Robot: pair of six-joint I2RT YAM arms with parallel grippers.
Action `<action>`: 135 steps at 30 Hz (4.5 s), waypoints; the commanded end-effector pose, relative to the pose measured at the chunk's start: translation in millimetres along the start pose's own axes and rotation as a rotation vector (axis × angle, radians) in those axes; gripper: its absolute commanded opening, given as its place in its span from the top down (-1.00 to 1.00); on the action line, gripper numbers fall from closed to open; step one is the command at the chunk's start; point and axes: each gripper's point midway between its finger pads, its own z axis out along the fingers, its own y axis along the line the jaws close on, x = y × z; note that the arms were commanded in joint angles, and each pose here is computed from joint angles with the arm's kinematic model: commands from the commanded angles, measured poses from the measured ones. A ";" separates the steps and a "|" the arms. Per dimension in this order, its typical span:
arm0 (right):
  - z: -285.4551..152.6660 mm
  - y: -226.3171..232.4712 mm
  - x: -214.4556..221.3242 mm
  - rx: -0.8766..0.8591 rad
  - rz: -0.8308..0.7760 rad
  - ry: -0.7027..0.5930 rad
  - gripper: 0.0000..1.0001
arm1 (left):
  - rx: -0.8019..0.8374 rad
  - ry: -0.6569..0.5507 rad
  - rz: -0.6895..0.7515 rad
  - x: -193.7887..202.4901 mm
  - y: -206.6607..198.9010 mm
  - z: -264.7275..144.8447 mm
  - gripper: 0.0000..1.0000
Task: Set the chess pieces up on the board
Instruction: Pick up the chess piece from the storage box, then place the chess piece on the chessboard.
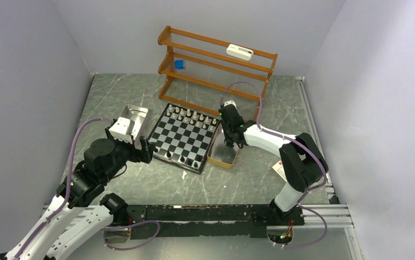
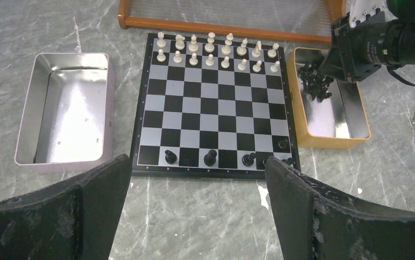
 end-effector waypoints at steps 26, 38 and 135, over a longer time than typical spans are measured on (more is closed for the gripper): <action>-117.4 86.8 -55.3 -0.322 0.034 -0.172 0.72 | 0.000 -0.031 0.002 -6.5 0.2 -1.6 -0.95; -114.3 160.4 -24.3 -0.386 -0.064 -0.104 0.72 | 0.022 -0.060 0.005 -12.8 -2.5 -6.6 -0.95; -57.8 189.1 11.2 -0.270 -0.183 -0.017 0.44 | 0.022 -0.067 0.008 -13.6 -1.8 -8.1 -0.95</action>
